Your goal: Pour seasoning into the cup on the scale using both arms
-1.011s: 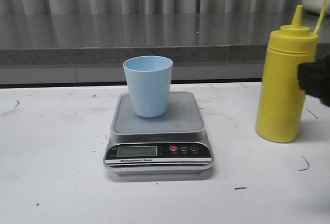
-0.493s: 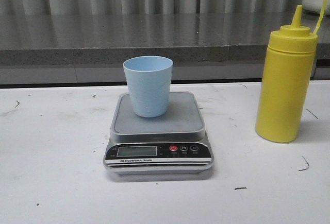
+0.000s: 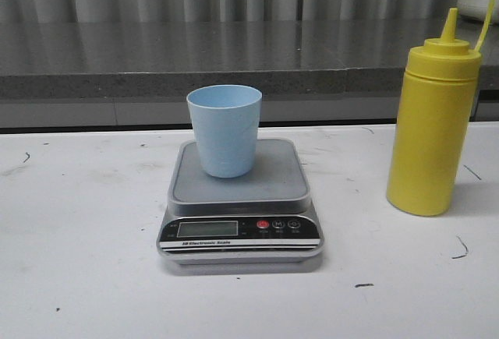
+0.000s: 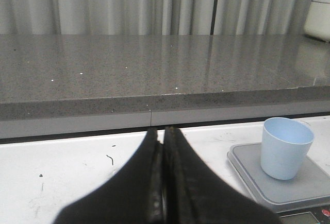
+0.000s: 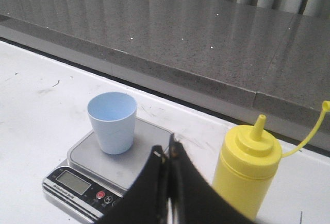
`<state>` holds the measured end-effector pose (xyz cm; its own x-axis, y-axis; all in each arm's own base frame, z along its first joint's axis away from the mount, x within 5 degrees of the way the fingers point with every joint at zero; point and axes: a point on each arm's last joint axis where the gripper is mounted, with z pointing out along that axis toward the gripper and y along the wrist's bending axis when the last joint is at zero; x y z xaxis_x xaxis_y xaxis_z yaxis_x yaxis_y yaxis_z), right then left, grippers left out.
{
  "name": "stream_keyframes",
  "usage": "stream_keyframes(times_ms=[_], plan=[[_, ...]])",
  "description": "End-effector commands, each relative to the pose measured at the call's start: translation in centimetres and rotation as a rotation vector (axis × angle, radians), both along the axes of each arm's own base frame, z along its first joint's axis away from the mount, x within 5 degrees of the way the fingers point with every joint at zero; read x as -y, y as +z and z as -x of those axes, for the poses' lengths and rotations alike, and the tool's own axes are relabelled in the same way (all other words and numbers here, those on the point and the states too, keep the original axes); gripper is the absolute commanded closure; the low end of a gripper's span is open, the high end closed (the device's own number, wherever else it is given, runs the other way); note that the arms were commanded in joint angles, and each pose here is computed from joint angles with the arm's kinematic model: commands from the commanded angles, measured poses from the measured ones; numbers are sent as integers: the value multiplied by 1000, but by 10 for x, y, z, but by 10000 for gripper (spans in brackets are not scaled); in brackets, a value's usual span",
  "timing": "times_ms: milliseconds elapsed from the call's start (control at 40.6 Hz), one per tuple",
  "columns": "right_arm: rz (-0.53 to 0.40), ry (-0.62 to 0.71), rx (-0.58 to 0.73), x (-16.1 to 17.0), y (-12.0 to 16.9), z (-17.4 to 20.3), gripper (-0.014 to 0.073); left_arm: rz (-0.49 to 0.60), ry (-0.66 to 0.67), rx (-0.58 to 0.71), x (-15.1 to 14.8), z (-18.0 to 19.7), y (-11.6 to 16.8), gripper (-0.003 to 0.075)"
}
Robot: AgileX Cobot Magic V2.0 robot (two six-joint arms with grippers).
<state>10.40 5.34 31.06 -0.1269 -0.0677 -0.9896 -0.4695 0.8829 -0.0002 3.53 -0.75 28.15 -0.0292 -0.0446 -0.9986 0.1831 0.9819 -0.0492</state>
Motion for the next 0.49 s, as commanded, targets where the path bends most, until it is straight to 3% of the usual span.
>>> stream_keyframes(times_ms=[0,468], plan=[[-28,-17,104,5,21,6,706,37,2,87,0,1,15,740],[-44,-20,139,8,24,12,706,37,2,87,0,1,15,740]])
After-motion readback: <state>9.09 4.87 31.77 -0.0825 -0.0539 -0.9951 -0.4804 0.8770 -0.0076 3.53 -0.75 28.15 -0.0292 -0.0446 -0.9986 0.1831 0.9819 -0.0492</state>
